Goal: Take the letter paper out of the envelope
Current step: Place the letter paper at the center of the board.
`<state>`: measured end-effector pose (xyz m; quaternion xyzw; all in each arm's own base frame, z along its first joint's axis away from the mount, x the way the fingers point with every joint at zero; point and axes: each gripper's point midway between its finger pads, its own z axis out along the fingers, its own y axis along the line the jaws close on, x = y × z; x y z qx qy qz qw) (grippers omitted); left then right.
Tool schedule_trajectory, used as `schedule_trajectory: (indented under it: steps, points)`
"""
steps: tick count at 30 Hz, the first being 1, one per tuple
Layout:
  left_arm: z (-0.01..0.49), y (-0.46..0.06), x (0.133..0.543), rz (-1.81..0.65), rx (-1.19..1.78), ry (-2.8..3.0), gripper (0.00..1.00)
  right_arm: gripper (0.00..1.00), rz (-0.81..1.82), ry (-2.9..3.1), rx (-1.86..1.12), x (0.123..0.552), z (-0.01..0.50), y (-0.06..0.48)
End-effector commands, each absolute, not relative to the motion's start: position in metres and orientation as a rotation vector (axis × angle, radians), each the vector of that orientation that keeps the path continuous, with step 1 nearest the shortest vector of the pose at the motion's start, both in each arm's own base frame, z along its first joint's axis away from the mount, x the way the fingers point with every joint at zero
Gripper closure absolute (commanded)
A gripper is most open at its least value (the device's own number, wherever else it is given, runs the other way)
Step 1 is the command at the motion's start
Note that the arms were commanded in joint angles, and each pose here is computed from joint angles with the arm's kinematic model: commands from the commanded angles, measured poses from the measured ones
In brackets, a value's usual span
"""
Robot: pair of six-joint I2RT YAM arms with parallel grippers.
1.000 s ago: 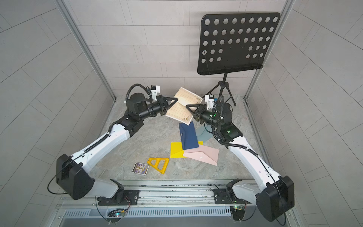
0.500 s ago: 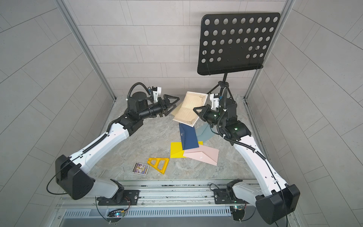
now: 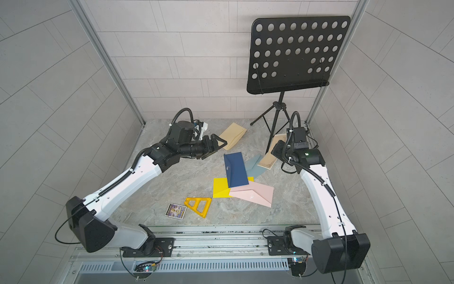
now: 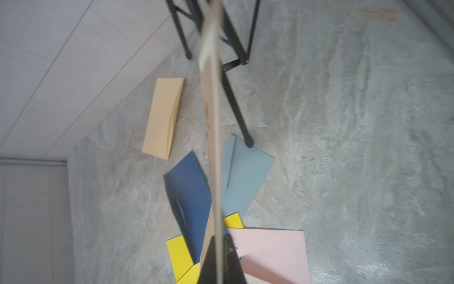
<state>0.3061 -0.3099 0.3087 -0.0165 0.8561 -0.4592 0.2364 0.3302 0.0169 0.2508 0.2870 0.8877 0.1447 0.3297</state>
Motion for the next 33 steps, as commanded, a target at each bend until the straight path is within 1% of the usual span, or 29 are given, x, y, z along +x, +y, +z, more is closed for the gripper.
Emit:
schedule_trajectory:
  steps: [1,3,7,10,14,24,33]
  points:
    - [0.308,-0.305,0.286,-1.212,0.046,2.363,0.19,1.0,0.238,2.317,0.871,0.336,0.232,-0.02]
    - [0.305,-0.303,0.281,-1.203,0.066,2.374,0.19,1.0,0.286,2.3,0.901,0.358,0.224,-0.029]
    - [0.307,-0.303,0.273,-1.2,0.107,2.373,0.19,1.0,0.333,2.374,0.829,0.402,0.202,-0.039]
    - [0.306,-0.303,0.266,-1.184,0.141,2.385,0.19,1.0,0.415,2.438,0.799,0.421,0.176,-0.05]
    - [0.303,-0.302,0.262,-1.165,0.155,2.395,0.19,1.0,0.528,2.467,0.799,0.436,0.148,-0.061]
    - [0.295,-0.31,0.274,-1.15,0.148,2.411,0.19,1.0,0.603,2.561,0.723,0.464,0.115,-0.066]
    - [0.294,-0.314,0.283,-1.11,0.166,2.431,0.2,1.0,0.353,2.742,0.747,0.463,0.078,-0.099]
